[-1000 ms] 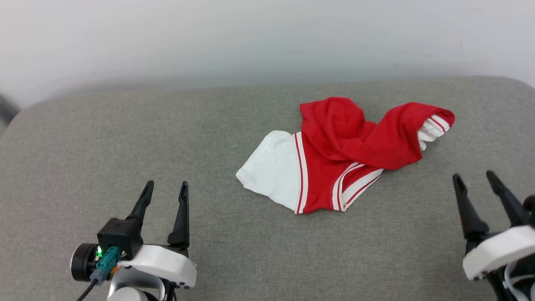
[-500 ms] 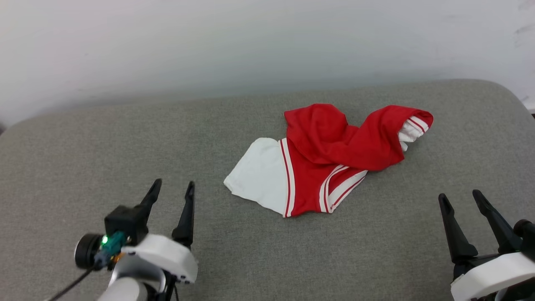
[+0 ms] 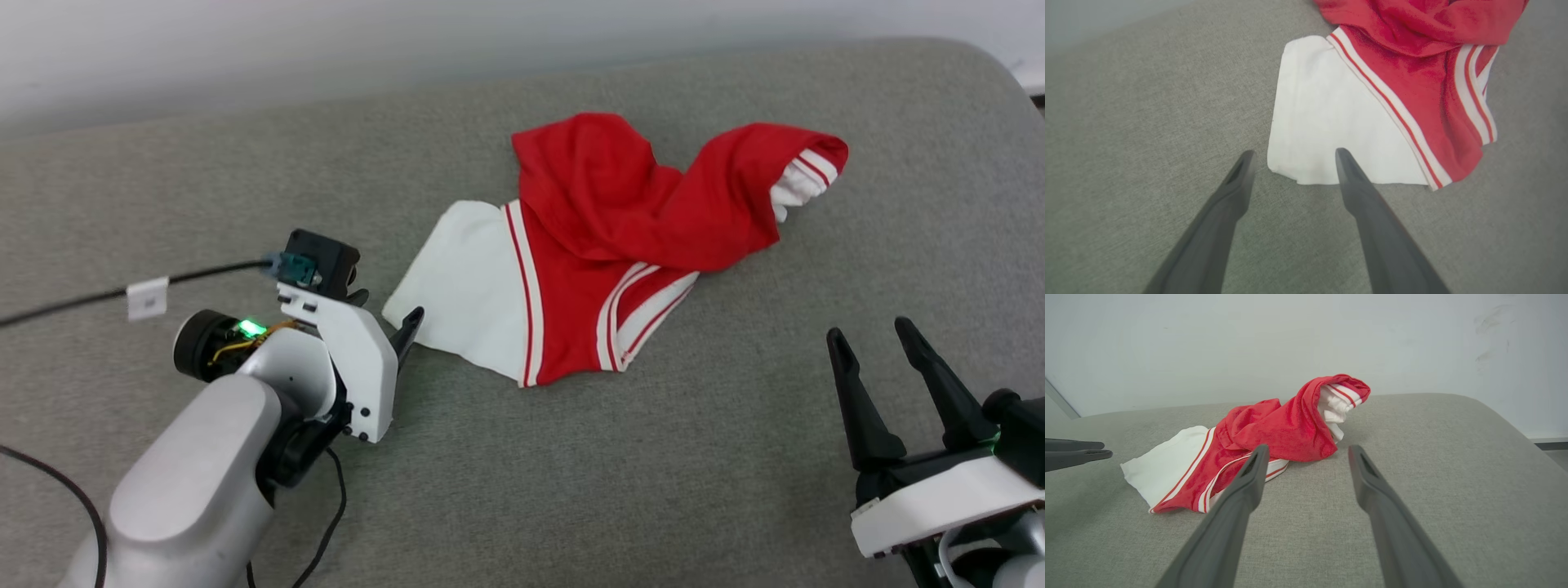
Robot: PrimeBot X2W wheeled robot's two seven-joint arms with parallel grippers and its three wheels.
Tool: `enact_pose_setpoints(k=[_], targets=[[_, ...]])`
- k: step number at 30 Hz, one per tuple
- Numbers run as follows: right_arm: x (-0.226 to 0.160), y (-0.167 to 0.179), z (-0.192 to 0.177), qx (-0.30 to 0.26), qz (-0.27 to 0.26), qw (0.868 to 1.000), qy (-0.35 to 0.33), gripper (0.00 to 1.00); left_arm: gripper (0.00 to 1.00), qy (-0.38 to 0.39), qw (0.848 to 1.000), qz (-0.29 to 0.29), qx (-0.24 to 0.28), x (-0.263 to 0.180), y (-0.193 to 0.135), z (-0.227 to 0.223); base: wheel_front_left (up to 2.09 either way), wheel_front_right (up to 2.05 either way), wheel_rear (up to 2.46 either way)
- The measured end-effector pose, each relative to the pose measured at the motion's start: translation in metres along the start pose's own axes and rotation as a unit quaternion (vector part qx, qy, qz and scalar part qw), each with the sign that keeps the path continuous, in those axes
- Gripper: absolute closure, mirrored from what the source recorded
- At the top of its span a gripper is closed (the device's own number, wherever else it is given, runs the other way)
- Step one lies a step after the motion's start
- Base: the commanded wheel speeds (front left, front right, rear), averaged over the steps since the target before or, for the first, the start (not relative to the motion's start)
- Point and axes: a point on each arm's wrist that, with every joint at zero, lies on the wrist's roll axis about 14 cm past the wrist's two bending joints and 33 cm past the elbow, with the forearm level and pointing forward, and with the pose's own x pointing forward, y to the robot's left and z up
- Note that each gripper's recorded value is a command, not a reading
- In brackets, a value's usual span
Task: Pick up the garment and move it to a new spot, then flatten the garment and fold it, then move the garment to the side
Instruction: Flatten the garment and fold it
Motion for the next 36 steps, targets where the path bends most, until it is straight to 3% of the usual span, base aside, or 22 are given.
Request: enact_pose_setpoints(k=[4,12,14,16,21,26,36], targets=[[0.007,-0.006,-0.011,0.002,-0.011,1.000,0.009,0.00,0.00,0.088,0.996,-0.024,0.008,0.024,0.001,-0.027,0.00,0.00,0.00],[0.009,-0.019,-0.024,0.002,-0.033,0.999,0.021,0.00,0.00,0.228,0.972,-0.051,0.034,0.049,-0.005,-0.062,0.00,0.00,0.00],[0.010,-0.020,-0.024,0.003,-0.035,0.999,0.019,0.00,0.58,0.244,0.967,-0.056,0.037,0.051,-0.008,-0.064,0.00,0.00,0.00],[0.010,-0.021,-0.025,0.003,-0.037,0.999,0.020,0.00,1.00,0.251,0.965,-0.060,0.038,0.053,-0.010,-0.065,0.00,0.00,0.00],[0.009,-0.023,-0.028,0.010,-0.041,0.999,0.024,0.00,1.00,0.235,0.969,-0.069,0.045,0.055,-0.020,-0.062,0.00,0.00,0.00],[0.004,-0.024,-0.024,0.014,-0.045,0.999,0.022,0.00,1.00,0.177,0.982,-0.051,0.041,0.044,-0.016,-0.051,0.00,0.00,0.00],[-0.006,-0.015,-0.008,0.017,-0.031,0.999,0.010,0.00,1.00,0.050,0.999,0.016,0.008,-0.035,-0.003,-0.025,0.00,0.00,0.00]])
